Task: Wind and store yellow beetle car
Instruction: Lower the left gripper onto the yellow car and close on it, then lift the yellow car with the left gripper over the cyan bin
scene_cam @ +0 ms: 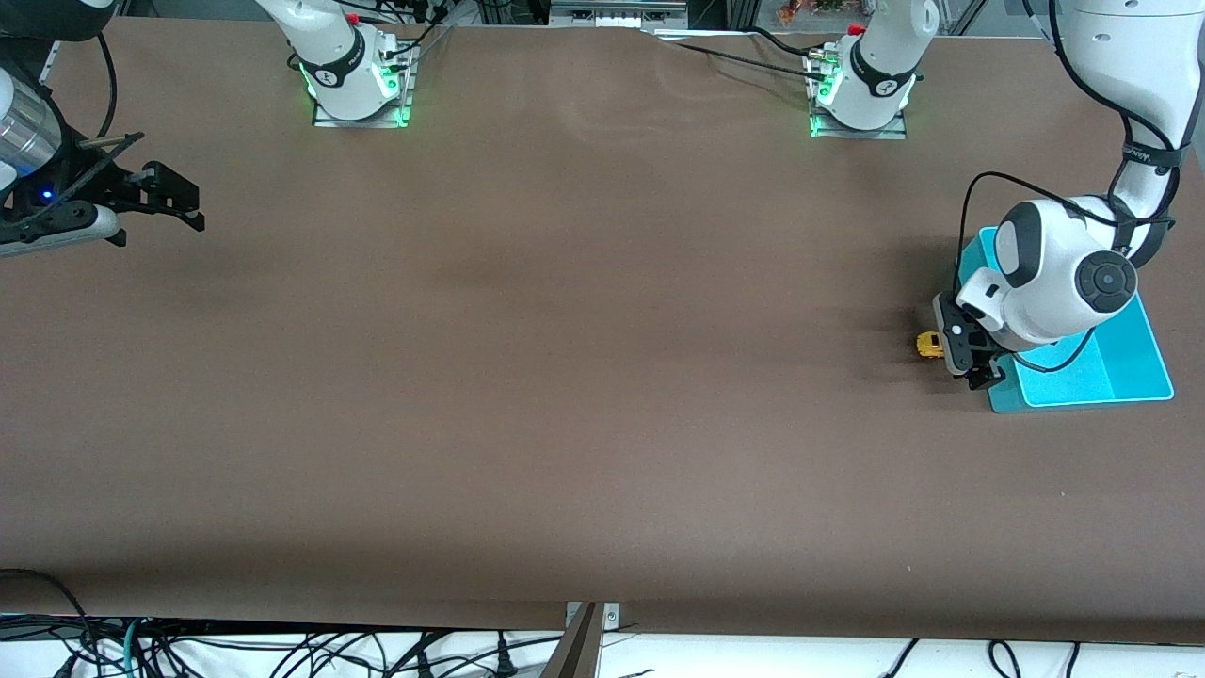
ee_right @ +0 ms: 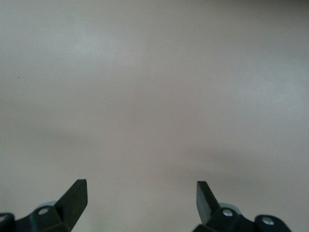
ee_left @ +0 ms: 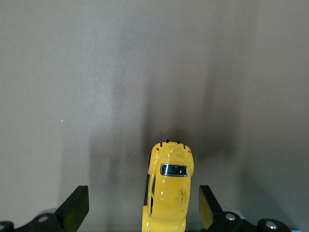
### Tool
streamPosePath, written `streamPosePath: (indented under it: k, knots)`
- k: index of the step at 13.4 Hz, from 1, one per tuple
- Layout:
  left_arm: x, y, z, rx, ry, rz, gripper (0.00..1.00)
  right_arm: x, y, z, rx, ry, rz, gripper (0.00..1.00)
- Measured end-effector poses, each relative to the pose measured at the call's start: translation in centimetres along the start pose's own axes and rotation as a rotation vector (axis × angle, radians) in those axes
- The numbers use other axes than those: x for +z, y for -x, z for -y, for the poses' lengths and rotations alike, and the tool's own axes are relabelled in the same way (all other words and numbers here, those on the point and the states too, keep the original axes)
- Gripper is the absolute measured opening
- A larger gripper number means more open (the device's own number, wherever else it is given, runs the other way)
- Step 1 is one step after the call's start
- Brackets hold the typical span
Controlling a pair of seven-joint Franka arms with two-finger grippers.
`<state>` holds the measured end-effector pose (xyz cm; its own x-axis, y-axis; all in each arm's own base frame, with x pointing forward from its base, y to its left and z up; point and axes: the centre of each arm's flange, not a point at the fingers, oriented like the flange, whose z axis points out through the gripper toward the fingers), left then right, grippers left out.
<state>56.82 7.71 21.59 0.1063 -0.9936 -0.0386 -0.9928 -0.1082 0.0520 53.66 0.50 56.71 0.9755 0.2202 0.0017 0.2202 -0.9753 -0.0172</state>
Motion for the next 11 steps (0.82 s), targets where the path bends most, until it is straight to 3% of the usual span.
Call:
streamPosePath:
  k: [11]
  knots:
    - [3.3, 1.2, -2.2, 0.038, -0.056, -0.008, 0.99, 0.0, 0.0, 0.1, -0.001, 0.0, -0.001, 1.0]
